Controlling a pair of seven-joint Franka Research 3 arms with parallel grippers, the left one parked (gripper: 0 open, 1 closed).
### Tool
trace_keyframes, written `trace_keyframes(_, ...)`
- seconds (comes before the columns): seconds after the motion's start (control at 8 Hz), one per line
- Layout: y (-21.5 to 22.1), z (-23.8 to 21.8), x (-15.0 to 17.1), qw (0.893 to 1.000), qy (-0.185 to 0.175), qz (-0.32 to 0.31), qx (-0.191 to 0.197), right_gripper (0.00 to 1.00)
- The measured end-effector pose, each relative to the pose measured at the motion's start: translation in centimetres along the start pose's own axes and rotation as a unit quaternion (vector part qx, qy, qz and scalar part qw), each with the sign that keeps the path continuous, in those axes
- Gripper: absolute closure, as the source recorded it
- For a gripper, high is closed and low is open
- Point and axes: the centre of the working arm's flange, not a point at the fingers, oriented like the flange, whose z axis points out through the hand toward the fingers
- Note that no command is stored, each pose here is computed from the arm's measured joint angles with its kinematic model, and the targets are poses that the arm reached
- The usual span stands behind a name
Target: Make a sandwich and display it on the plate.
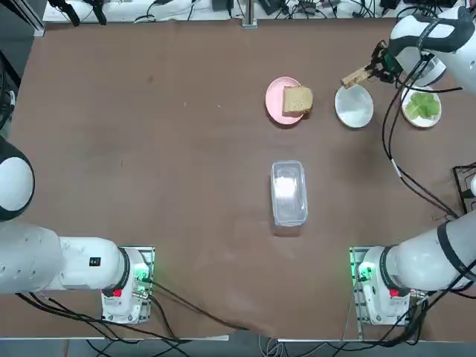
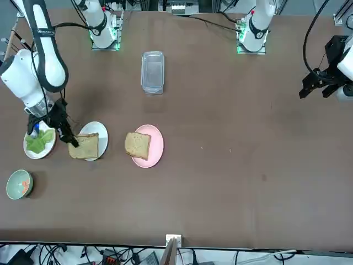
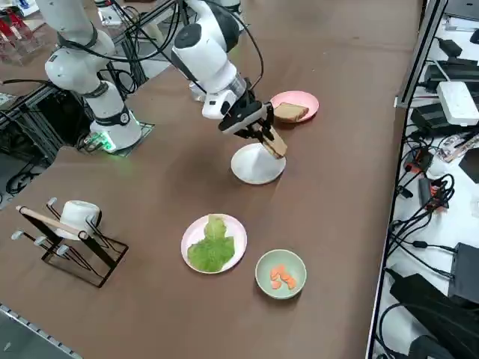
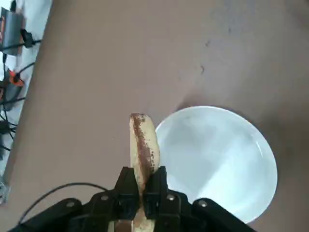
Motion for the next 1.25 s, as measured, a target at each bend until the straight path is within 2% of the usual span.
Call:
trace_keyframes(0.5,1.7,1.5,-0.9,0.996,-0.037,-0.079,-0.022,0.91)
trace_keyframes(1.25,2.7,1.2,0.1,0.997,-0.042,-0.069,-0.016,0.91)
